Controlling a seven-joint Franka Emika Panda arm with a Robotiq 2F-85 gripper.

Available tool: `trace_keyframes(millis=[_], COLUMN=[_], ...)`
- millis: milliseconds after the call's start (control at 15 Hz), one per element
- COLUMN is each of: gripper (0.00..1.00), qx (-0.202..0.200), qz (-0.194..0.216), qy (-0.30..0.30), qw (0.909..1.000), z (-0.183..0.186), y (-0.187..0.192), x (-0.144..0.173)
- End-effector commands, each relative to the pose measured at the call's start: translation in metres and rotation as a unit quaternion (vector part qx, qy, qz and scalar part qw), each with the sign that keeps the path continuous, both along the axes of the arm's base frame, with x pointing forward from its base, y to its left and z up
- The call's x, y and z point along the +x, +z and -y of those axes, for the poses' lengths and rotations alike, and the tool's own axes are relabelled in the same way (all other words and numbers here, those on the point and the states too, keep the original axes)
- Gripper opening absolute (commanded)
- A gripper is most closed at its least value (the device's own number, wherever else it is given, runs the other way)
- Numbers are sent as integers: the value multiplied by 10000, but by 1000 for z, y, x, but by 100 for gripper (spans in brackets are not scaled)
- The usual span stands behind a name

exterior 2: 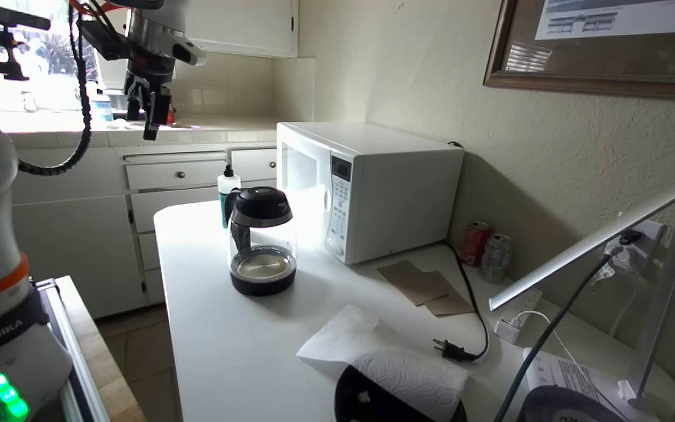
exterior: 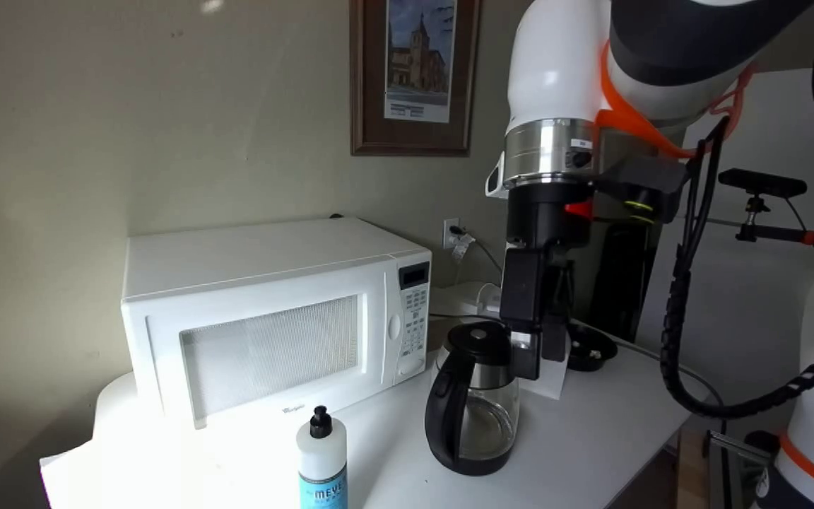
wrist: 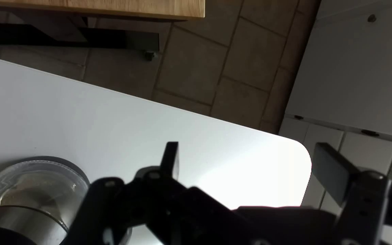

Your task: Put the kettle on top of the microwave.

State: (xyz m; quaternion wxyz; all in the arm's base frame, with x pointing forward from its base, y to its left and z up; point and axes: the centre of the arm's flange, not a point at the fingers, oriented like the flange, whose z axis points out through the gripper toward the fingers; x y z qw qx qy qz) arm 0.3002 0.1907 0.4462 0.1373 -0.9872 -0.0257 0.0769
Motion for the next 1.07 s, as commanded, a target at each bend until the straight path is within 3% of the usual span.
trace_keyframes(millis=[0, 267, 533, 600, 800, 933, 1000], gripper=[100, 100, 100, 100, 100, 100, 100], qx=[-229, -504, -826, -582, -692, -669, -670], qz=[43, -211, -559, -472, -538, -641, -593], qy=[-643, -1654, -2615, -2230, -2521, -3350, -3582], qw=[9977, 9847, 9600, 9719, 9637, 9377, 9294], z=[6, 30, 54, 44, 53, 58, 67], y=[-2, -7, -25, -21, -27, -28, -27], x=[-2, -10, -21, -2, -7, 14, 22])
